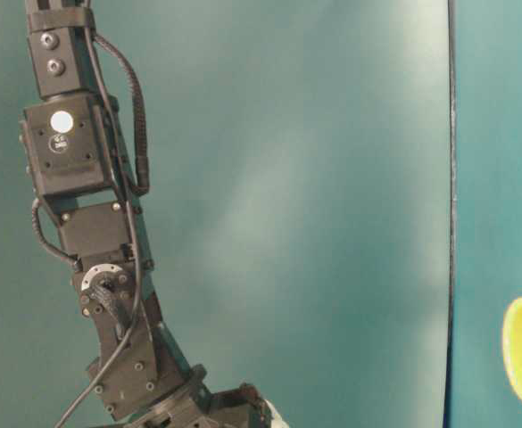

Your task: Move the block to the left with right arm.

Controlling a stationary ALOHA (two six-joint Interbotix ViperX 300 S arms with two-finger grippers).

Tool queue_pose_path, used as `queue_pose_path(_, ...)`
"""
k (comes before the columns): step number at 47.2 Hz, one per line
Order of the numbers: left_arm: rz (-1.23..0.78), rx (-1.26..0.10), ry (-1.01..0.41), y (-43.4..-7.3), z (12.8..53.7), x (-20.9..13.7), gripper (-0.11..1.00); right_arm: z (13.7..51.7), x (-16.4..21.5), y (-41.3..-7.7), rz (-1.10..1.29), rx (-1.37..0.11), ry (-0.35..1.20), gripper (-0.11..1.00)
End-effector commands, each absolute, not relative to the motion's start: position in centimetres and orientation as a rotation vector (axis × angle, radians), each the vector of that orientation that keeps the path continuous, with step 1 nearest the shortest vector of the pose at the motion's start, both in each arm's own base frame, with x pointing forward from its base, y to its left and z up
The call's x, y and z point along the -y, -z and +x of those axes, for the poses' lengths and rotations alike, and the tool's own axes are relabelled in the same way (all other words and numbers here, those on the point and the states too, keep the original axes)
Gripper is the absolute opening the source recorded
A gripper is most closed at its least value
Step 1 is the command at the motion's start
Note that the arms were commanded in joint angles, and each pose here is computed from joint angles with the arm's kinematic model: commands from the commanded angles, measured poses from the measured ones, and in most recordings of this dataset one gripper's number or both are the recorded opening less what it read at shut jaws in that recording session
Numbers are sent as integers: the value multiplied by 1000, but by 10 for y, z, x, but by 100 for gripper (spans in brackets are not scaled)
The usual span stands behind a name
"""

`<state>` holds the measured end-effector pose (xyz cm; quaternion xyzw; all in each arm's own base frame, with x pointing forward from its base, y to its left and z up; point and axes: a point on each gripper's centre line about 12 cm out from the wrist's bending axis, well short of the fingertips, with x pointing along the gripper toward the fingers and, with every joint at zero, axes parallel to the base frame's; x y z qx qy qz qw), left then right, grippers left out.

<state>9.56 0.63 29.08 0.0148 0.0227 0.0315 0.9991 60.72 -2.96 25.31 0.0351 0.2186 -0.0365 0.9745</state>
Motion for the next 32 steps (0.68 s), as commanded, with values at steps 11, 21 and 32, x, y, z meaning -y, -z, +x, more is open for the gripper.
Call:
queue_pose_path(11,33,-23,-69,-301,94,-7,0,607,27,-276,74,-393,68,37)
queue_pose_path(21,33,-21,-69,-302,94,-7,0,607,26,-275,74,-395,67,37)
queue_pose_path(32,33,-21,-69,-302,94,-7,0,607,24,-276,75,-393,64,37)
